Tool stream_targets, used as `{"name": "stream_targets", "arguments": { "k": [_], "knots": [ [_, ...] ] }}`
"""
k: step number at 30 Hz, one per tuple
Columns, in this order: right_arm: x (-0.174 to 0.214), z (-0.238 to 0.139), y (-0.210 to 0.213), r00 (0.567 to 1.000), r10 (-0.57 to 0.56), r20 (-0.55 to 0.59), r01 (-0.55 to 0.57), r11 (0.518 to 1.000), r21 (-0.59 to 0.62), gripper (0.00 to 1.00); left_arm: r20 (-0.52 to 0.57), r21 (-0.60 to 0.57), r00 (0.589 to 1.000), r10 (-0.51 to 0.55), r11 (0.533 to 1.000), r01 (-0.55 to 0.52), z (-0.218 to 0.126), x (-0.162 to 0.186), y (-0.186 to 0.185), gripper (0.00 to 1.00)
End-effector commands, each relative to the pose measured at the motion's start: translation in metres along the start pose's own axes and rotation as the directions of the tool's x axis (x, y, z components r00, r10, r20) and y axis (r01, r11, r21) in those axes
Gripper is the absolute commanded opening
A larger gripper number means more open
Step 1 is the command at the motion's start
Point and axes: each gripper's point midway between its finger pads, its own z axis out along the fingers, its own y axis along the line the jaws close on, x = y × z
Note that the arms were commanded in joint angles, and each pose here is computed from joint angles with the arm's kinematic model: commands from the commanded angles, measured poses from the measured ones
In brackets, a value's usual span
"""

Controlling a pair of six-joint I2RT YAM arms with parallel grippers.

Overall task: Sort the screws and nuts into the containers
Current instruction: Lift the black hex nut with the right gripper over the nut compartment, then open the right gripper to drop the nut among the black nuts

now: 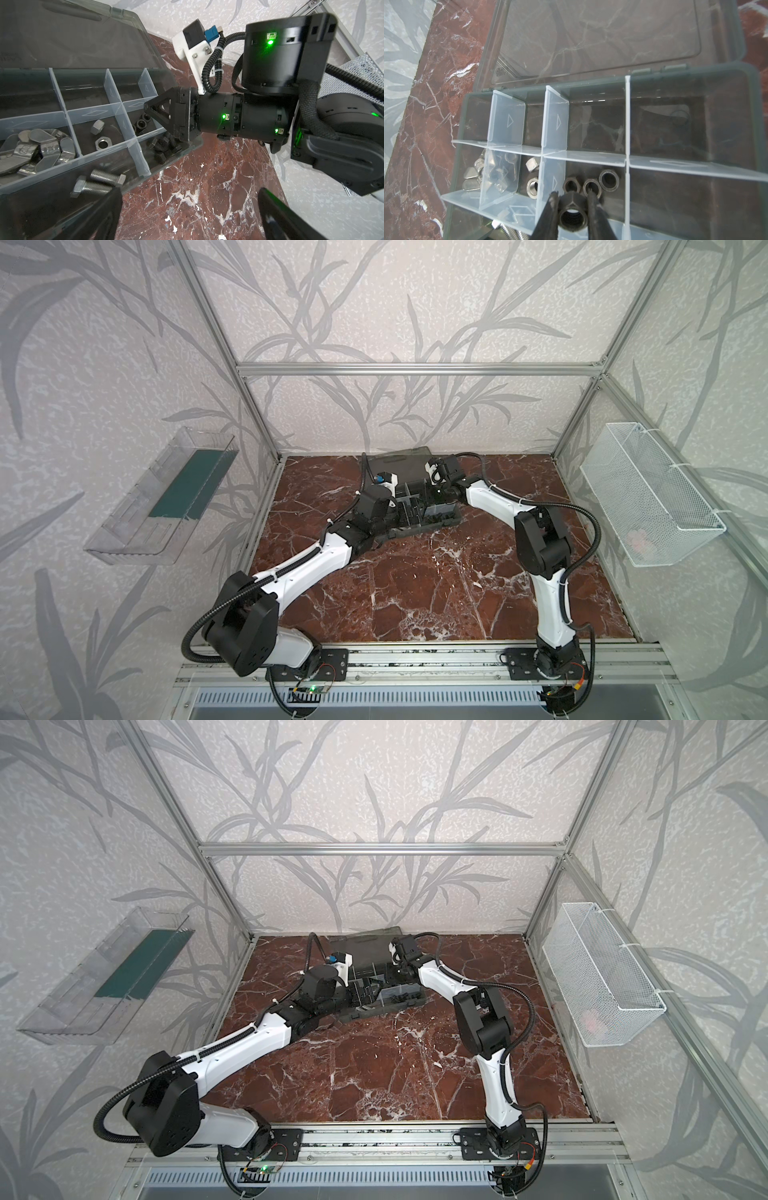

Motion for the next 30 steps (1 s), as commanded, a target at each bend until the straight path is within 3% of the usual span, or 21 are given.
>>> {"name": "stream_targets", "arguments": {
  "k": [1, 30],
  "knots": [
    [-0.002, 0.007, -0.001, 1.0, -0.012, 0.016, 0.012, 1.0, -0.014, 0.15, 0.014, 0.014, 1.0, -0.013, 1.0, 0.013, 0.0, -0.008, -0.005, 0.99],
    [0.01, 0.011, -0.016, 1.0, 0.004, -0.01, -0.004, 1.0, -0.006, 0.34, -0.007, 0.023, 0.999, -0.043, 0.999, 0.043, 0.008, -0.001, -0.003, 0.99]
  ]
}}
